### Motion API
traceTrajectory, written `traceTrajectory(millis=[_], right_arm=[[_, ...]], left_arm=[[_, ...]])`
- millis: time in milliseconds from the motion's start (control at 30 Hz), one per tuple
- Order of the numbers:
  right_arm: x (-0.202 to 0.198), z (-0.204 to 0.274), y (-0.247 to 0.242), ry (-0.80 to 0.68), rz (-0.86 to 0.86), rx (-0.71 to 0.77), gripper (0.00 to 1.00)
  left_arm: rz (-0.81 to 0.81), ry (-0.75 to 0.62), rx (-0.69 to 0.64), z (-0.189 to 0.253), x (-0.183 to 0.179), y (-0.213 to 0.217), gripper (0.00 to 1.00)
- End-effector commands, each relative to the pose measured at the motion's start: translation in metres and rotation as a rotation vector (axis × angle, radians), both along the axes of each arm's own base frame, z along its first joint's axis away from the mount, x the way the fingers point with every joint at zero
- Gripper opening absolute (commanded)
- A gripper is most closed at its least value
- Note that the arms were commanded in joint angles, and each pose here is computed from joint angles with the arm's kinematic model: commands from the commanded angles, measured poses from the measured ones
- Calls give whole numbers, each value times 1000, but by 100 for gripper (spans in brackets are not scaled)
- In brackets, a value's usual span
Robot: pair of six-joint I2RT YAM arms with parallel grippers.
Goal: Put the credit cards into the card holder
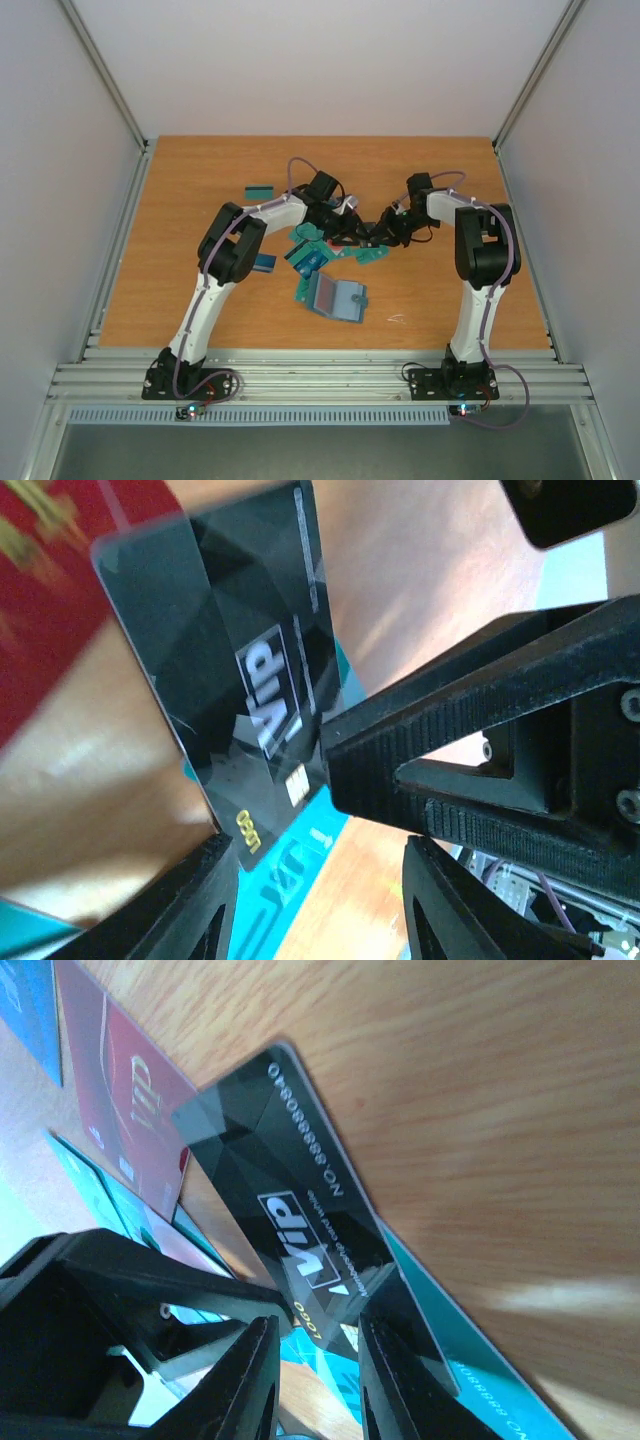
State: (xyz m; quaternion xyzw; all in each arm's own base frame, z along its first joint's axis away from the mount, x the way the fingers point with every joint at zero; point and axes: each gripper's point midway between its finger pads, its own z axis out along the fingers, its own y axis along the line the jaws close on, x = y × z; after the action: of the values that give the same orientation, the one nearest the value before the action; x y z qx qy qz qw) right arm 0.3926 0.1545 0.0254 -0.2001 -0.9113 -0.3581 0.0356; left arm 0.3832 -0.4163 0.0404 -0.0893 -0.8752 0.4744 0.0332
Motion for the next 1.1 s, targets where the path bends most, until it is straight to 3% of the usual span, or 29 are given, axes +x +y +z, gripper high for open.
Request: traceTrajectory(millis=[0,300,600,867,1067], right_arm=[[-36,-18,5,94,21,-32,25],[-58,-22,4,108,32,-23,25],[-41,5,2,4,68,-37,25],[-2,16,-3,-70,71,-56,26],[7,-2,-8,-73,112,-105,26]], left_arm=[[-32,-13,-30,14,-20,-11,47],[-14,-54,-11,33,-31,-18,47],[57,-207,195,45,-14,20,47],[55,-135,239,21,-16,22,47],[53,-91,265,2,-14,19,47]])
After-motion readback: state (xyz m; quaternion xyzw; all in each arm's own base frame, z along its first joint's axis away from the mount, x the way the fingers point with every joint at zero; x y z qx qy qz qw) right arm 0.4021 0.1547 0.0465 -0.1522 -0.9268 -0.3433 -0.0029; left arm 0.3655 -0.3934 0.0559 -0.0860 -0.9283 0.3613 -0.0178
